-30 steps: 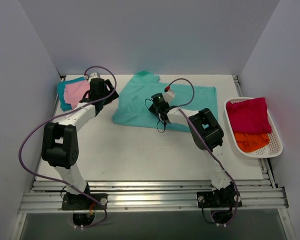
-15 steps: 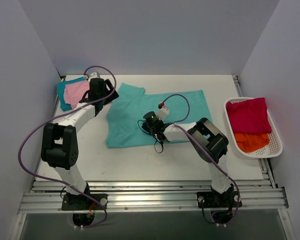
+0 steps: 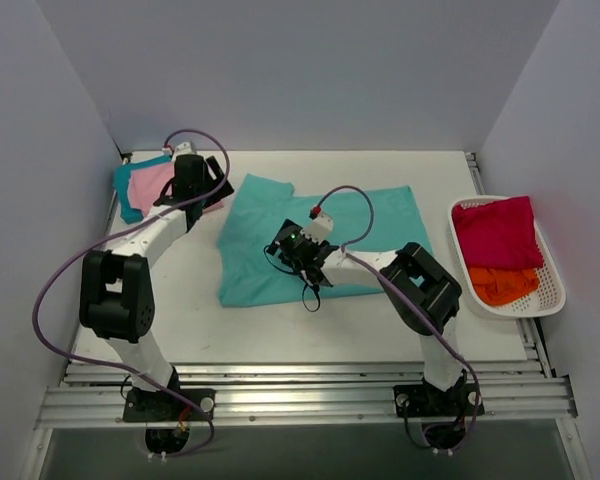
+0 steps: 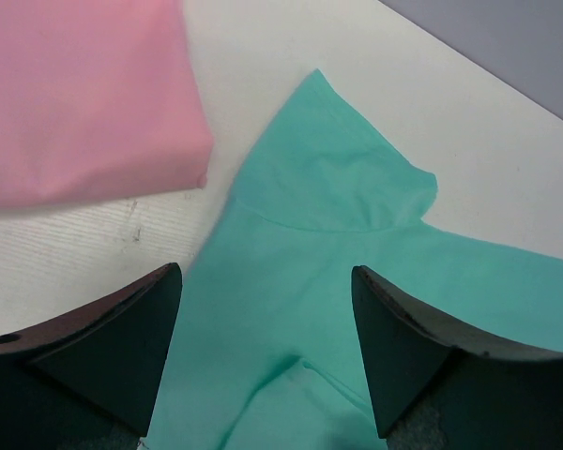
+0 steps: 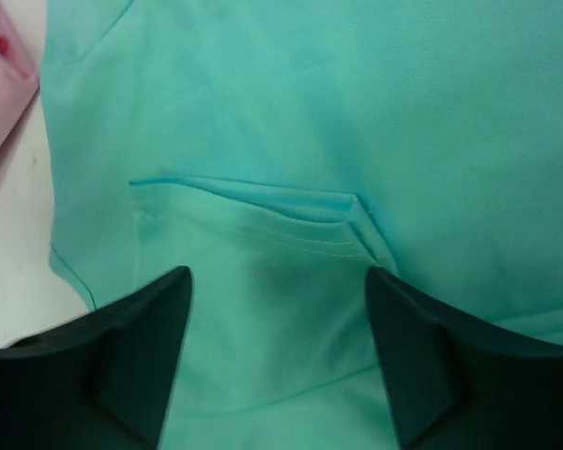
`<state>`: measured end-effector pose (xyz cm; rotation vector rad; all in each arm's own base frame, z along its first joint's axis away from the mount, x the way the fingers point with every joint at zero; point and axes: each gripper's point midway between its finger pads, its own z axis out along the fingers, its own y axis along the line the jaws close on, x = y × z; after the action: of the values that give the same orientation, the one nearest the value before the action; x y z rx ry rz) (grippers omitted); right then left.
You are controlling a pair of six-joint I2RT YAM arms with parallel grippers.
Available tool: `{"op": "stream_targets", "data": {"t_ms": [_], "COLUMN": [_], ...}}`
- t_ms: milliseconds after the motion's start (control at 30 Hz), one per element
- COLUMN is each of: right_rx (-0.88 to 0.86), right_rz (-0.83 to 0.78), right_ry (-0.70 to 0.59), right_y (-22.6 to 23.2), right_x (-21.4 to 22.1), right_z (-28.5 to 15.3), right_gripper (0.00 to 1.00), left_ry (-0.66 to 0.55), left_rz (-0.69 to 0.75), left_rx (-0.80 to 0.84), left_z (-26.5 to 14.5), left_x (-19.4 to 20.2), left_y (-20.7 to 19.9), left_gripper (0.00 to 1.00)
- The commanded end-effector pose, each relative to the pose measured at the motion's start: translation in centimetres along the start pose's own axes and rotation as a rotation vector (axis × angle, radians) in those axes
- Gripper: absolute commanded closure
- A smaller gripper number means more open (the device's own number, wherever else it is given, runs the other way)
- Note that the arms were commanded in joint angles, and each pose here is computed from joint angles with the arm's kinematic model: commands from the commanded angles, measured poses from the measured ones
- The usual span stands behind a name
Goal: Fold and stack the t-shirts
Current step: Fold the tshirt
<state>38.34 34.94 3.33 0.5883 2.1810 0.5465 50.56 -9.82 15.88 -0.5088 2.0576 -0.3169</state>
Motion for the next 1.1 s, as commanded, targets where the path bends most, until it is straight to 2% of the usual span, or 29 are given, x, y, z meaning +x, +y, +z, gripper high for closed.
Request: {"op": "stream_targets", "data": {"t_ms": [0, 67, 100, 200, 267, 300, 367, 400, 667, 1067], "right_rx": [0.222, 0.2, 0.206, 0.165, 0.142, 0.128, 0.126, 0.119, 0.133, 0.152], "right_rz": [-0.167, -0.177, -0.187, -0.18, -0.19, -0.184, -0.192, -0.199, -0.174, -0.131], "right_ry": [-0.093, -0.146, -0.163, -0.201, -0.192, -0.191, -0.194, -0.198, -0.306, -0.314], "right_y": [-4.7, -2.7, -2.3, -0.8, -0.6, -0.3, -0.4, -0.2, -2.1, -4.3], "right_x": [-3.8, -6.3, -7.5, -9.9, -10.1, -10.6, -11.0, -11.5, -15.7, -17.9], "right_z": [-3.6, -4.8, -6.1, -8.5, -9.4, -10.2, -11.1, -11.9, -15.8, -15.8], "right_gripper": [0.18, 0.12, 0.12, 0.11, 0.11, 0.11, 0.11, 0.11, 0.11, 0.12], "left_ry": [-0.097, -0.075, -0.097, -0.02, -0.018, 0.033, 0.054, 0.095, 0.159, 0.268], "left_rz": [0.006, 0.009, 0.017, 0.045, 0.052, 0.06, 0.065, 0.056, 0.051, 0.061], "left_rx": [0.067, 0.066, 0.088, 0.078, 0.138, 0.157, 0.218, 0.208, 0.214, 0.251], "left_z": [-0.3, 1.5, 1.9, 6.5, 7.9, 9.8, 10.8, 12.2, 14.4, 17.2], "left_x": [-5.0, -5.0, -6.3, -3.8, -4.5, -2.5, -2.9, -1.3, 1.5, 5.1], "left_y": [-2.1, -1.9, -2.8, -2.0, -3.6, -3.5, -5.2, -4.7, -4.7, -5.8], "left_gripper": [0.18, 0.18, 0.18, 0.18, 0.19, 0.19, 0.21, 0.21, 0.23, 0.23]}}
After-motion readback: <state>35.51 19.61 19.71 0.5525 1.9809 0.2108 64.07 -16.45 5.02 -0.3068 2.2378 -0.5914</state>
